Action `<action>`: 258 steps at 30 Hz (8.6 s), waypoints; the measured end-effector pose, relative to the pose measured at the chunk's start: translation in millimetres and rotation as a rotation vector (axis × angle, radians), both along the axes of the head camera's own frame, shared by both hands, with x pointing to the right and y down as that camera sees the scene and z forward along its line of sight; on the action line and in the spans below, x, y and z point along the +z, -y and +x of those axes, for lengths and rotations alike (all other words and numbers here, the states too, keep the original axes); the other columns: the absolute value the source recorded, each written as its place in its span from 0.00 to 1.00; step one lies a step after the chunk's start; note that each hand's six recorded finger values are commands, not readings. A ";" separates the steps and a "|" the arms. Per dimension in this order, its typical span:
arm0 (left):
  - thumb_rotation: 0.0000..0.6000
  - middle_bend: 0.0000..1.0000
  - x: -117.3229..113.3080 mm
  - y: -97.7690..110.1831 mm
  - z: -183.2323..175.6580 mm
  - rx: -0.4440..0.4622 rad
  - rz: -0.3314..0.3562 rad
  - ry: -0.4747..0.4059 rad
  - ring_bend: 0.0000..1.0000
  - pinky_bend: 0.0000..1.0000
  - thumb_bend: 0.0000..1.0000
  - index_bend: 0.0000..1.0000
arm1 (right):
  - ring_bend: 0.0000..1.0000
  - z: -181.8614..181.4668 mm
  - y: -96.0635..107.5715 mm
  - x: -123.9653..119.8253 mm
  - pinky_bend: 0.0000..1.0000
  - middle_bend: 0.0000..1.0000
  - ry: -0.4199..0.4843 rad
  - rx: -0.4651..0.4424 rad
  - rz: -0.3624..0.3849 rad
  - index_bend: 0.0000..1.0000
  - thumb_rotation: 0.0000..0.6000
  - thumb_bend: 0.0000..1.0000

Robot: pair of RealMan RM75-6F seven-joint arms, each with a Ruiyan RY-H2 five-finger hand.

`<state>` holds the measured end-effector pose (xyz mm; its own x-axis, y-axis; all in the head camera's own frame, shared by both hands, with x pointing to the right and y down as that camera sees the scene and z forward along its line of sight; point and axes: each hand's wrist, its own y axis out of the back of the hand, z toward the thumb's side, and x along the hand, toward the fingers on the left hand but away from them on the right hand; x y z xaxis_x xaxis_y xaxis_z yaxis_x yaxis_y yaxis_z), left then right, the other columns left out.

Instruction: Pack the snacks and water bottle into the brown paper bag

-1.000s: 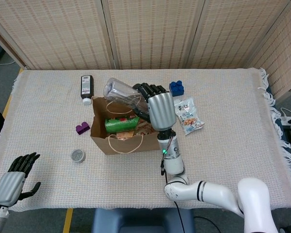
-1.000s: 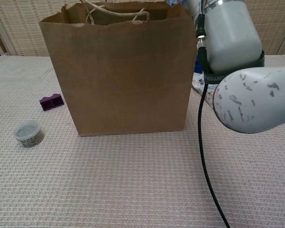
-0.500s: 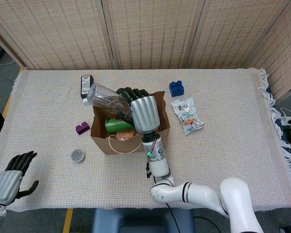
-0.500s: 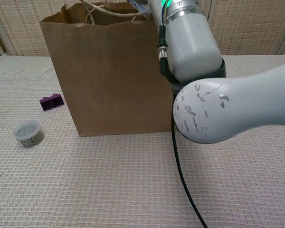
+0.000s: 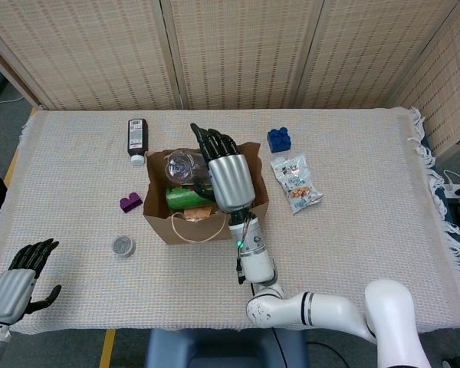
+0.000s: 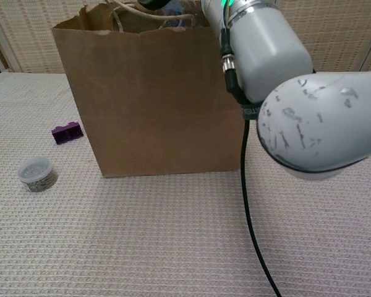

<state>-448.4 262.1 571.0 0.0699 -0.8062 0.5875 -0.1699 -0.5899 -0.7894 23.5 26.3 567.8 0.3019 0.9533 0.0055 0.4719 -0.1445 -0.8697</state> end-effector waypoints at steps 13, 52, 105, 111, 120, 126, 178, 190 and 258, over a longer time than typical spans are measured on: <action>1.00 0.00 -1.2 -2.9 6.0 0.021 0.004 0.006 0.00 0.04 0.37 0.00 | 0.06 36.8 11.7 -16.3 0.15 0.09 -0.011 0.048 -0.030 0.00 1.00 0.02; 1.00 0.00 -0.5 -4.6 8.3 0.030 0.003 0.009 0.00 0.04 0.37 0.00 | 0.00 38.9 16.7 -60.7 0.05 0.00 0.399 0.070 -0.147 0.00 1.00 0.00; 1.00 0.00 15.2 -14.1 16.4 0.065 -0.055 0.015 0.00 0.04 0.37 0.00 | 0.00 227.3 -22.2 179.6 0.10 0.00 -0.491 0.416 -0.518 0.00 1.00 0.00; 1.00 0.00 17.6 -13.9 14.7 0.060 -0.063 0.015 0.00 0.04 0.37 0.00 | 0.00 211.4 -23.6 202.1 0.10 0.00 -0.450 0.423 -0.572 0.00 1.00 0.00; 1.00 0.00 20.7 -11.1 8.9 0.038 -0.071 0.018 0.00 0.04 0.37 0.00 | 0.00 195.2 -24.3 221.6 0.11 0.00 -0.409 0.441 -0.614 0.00 1.00 0.00; 1.00 0.00 21.2 -11.5 8.1 0.038 -0.077 0.016 0.00 0.04 0.37 0.00 | 0.12 205.6 -29.0 233.4 0.26 0.09 -0.429 0.474 -0.642 0.07 1.00 0.09; 1.00 0.00 9.1 -13.1 17.1 0.064 -0.027 0.031 0.00 0.04 0.37 0.00 | 0.62 152.2 5.2 -48.7 0.73 0.54 0.216 0.192 -0.188 0.64 1.00 0.49; 1.00 0.00 7.1 -12.1 15.2 0.055 -0.024 0.020 0.00 0.04 0.37 0.00 | 0.50 78.6 -22.8 -23.1 0.58 0.52 0.162 0.064 -0.246 0.49 1.00 0.48; 1.00 0.00 4.3 -10.0 9.9 0.035 -0.023 0.003 0.00 0.04 0.37 0.00 | 0.00 43.3 3.0 -47.0 0.03 0.02 0.246 0.080 -0.237 0.00 1.00 0.00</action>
